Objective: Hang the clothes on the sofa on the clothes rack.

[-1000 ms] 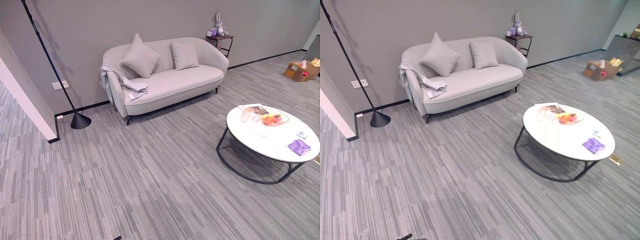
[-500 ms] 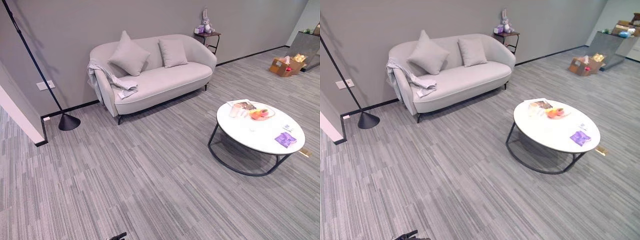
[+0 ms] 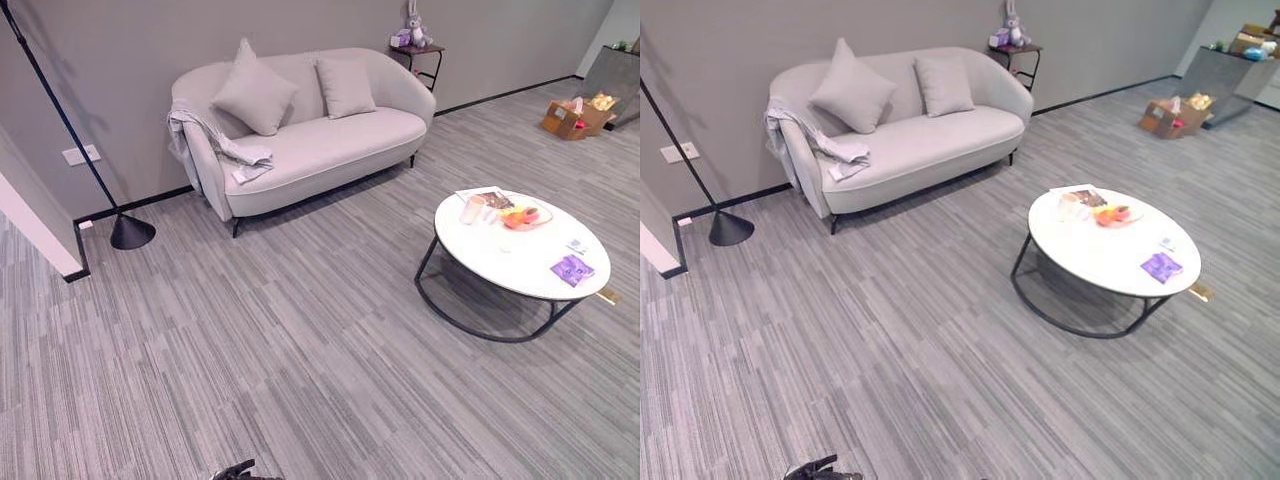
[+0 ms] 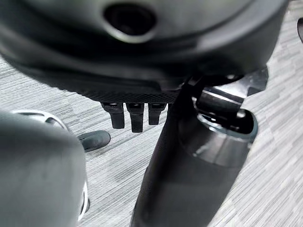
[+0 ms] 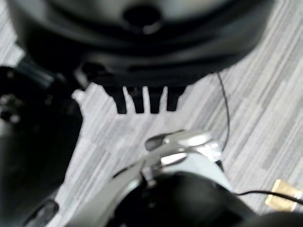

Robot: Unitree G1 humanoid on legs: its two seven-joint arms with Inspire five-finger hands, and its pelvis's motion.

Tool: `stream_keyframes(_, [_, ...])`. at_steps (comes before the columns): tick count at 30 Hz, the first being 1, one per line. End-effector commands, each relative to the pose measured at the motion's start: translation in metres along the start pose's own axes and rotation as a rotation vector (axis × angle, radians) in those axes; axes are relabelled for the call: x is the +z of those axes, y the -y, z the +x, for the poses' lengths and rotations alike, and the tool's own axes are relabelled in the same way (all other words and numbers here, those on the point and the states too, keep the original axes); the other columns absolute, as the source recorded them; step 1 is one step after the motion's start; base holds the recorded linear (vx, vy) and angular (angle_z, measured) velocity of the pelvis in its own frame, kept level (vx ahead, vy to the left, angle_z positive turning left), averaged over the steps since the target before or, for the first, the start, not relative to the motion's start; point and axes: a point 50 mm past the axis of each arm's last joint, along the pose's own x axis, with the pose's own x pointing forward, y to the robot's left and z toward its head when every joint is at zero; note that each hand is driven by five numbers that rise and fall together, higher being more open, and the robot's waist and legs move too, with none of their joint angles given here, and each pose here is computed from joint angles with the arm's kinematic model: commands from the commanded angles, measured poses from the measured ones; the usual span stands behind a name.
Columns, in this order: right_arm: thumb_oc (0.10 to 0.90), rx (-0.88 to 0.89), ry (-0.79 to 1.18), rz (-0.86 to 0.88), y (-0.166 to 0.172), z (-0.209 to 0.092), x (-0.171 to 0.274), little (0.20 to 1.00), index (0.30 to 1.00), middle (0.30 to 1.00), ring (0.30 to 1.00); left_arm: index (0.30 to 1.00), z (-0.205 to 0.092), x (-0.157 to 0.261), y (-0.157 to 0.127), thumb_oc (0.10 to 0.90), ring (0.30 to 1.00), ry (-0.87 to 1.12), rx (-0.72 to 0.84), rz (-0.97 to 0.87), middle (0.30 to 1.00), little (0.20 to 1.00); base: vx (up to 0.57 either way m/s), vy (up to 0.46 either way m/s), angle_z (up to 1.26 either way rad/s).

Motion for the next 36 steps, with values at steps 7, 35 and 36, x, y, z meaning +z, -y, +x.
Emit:
stream_keyframes(7, [0.8,0.05,0.096,-0.088,-0.019,0.001,0.039,0.9,0.9,0.9,0.9,0.9,0.003,0.016,0.011,0.8,0.9,0.036,-0.013,0.087,0.9,0.9,0.03,0.122,-0.13])
stream_keyframes(35, [0.8,-0.013,0.13,-0.152,0.002,-0.001,0.045,0.9,0.9,0.9,0.9,0.9,0.004,0.036,0.039,0.8,0.9,0.151,-0.073,0.02,0.9,0.9,0.39,-0.331,0.17])
stream_keyframes(36, [0.8,0.005,0.14,-0.155,-0.002,-0.001,0.048,0.9,0.9,0.9,0.9,0.9,0.004,0.032,0.036,0.8,0.9,0.137,-0.058,0.003,0.9,0.9,0.26,-0.119,-0.2])
